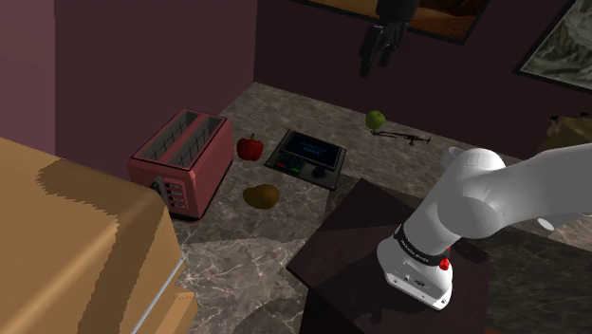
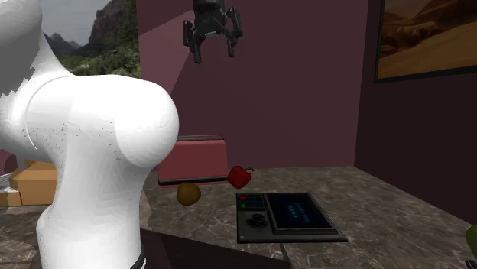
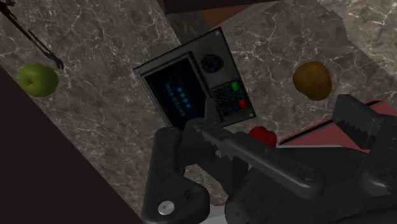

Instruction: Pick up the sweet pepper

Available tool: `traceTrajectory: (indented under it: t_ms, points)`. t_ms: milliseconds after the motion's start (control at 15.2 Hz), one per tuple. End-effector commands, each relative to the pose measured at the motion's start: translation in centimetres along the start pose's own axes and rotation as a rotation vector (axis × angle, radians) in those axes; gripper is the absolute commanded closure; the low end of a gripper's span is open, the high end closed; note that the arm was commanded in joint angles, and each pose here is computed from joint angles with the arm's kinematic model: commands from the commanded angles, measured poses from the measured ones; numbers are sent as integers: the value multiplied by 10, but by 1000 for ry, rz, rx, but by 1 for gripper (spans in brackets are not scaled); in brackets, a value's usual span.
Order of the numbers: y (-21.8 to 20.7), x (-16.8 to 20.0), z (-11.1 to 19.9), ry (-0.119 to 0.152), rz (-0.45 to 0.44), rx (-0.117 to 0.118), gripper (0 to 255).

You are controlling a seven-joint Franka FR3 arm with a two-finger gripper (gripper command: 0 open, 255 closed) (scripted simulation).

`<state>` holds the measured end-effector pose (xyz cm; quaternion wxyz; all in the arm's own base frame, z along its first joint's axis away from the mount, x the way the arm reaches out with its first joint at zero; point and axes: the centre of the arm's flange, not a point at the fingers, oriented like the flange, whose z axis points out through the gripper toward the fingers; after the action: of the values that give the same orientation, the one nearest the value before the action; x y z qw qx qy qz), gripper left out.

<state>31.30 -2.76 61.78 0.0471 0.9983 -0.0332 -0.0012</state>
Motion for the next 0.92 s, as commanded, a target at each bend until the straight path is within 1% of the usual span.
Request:
traceTrajectory:
  t_ms: [0,858]
  points:
    - [0,0,0,0,0,0,0]
    - [-60,109,116,18,303,-4,0]
